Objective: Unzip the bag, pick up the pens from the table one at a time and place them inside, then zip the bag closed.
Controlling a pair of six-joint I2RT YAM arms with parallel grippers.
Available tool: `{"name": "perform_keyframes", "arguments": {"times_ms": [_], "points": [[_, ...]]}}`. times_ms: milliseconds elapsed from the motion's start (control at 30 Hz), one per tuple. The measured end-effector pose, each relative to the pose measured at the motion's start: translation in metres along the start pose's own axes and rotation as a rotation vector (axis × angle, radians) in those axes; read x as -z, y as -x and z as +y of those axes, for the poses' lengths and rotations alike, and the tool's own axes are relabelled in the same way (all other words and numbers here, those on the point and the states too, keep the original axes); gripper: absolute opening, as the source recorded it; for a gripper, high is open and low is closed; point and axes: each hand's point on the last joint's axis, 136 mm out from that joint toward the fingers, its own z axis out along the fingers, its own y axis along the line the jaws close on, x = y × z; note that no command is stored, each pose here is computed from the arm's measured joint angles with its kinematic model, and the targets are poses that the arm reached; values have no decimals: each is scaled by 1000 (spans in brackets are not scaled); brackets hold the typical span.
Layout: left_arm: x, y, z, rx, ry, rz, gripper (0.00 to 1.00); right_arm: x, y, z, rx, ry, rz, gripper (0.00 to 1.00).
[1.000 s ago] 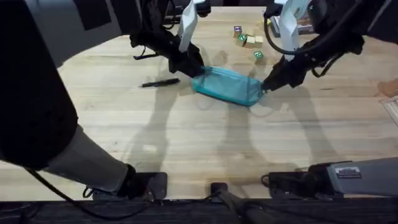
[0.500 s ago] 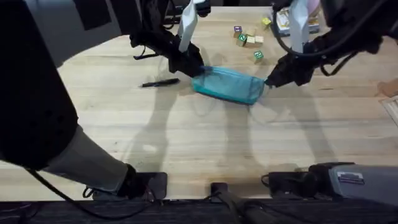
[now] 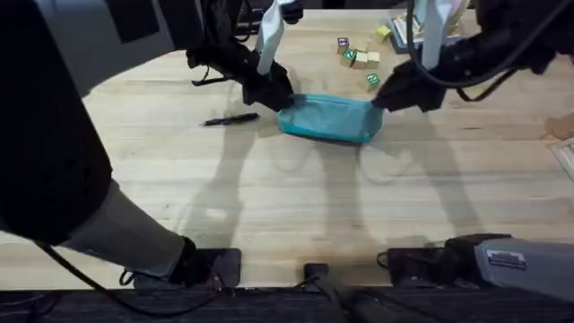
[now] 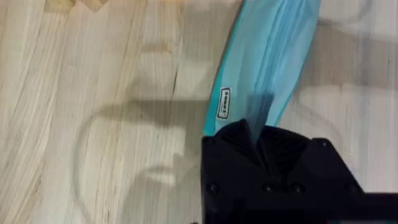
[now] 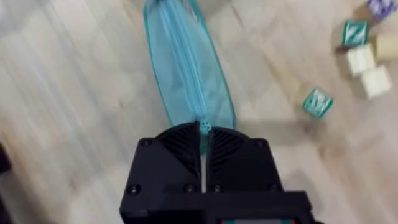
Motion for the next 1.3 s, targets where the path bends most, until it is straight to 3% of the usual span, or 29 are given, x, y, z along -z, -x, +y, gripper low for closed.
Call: {"name": "perform_keyframes", "arguments": {"times_ms": [167,200,500,700,900,1100,1133,1300], "points": [[2,-3,3,7,11,8,42,-11,35,6,80,-15,-81,34],[3,-6,5,11,17,14,42,-24,56,12,120,-11,-124,34],[5,-7,6,14,23,17,42,-91,110,47,153,80,-218,34],[5,-8,5,15,21,21,42,-109,127,55,134,93,-260,34],[5,-8,5,16,20,19,42,-108,125,55,99,96,-249,45],[4,-6,5,7,19,16,42,-74,124,53,63,99,-273,875],[4,-6,5,6,18,16,42,-66,124,54,64,100,-280,964],[4,-6,5,7,19,15,42,-18,113,53,38,77,-292,996]]}}
